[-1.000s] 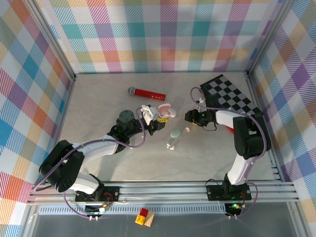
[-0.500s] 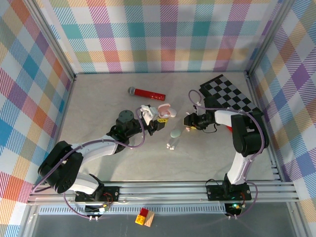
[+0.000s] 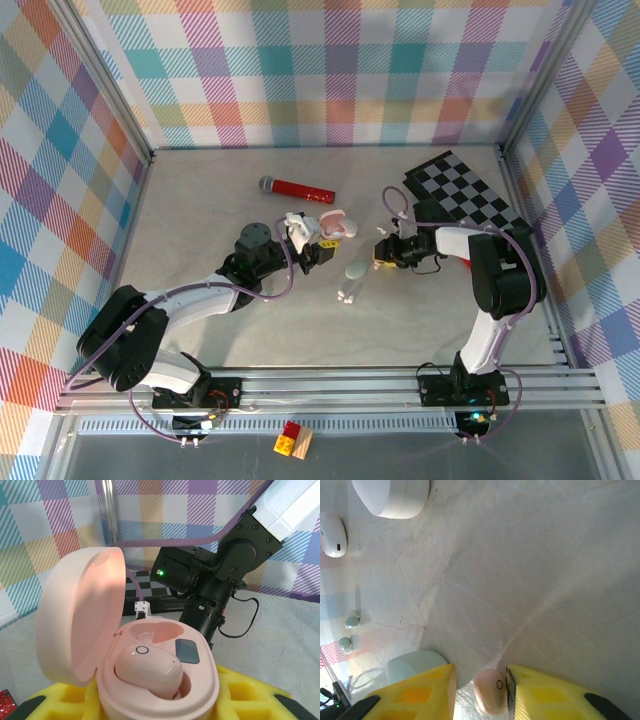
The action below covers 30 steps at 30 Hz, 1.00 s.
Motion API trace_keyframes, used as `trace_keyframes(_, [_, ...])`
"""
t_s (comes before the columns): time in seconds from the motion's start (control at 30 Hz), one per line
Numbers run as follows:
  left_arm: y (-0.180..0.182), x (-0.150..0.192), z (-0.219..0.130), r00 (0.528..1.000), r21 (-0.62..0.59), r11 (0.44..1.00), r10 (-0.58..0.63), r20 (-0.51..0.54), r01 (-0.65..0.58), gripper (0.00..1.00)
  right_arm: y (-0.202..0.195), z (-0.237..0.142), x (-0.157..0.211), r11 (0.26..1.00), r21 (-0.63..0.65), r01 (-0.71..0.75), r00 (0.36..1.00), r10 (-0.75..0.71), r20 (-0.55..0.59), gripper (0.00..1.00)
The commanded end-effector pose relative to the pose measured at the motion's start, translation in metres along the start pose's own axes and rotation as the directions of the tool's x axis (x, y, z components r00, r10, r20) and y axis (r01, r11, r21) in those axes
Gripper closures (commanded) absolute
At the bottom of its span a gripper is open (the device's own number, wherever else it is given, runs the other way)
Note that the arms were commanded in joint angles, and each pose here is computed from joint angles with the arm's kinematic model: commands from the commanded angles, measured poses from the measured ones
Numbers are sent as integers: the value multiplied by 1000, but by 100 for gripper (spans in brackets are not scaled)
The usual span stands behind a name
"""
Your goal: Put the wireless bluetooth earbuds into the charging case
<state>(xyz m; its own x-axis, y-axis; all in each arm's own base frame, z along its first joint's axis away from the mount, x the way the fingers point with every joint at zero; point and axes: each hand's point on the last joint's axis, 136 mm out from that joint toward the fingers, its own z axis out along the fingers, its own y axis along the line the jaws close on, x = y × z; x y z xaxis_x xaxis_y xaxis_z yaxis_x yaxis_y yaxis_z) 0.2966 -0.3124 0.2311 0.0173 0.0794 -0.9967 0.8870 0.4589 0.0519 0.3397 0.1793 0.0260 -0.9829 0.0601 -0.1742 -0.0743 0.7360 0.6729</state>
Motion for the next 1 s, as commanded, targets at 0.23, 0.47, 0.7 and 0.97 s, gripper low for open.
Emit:
trace_keyframes(0.23, [0, -6, 1, 999, 13, 1000, 28, 28, -28, 67, 5, 1, 11, 999, -42, -12, 999, 10, -36, 74])
trace_keyframes(0.47, [0, -5, 1, 999, 12, 1000, 27, 28, -28, 67, 1, 1, 24, 1000, -5, 0, 998, -1, -69, 72])
trace_keyframes(0.7, [0, -6, 2, 999, 14, 1000, 26, 31, -26, 67, -2, 3, 29, 1000, 22, 3, 997, -1, -78, 73])
trace_keyframes(0.97, [0, -5, -1, 999, 8, 1000, 28, 30, -29, 67, -9, 7, 27, 994, 103, 23, 997, -15, -81, 79])
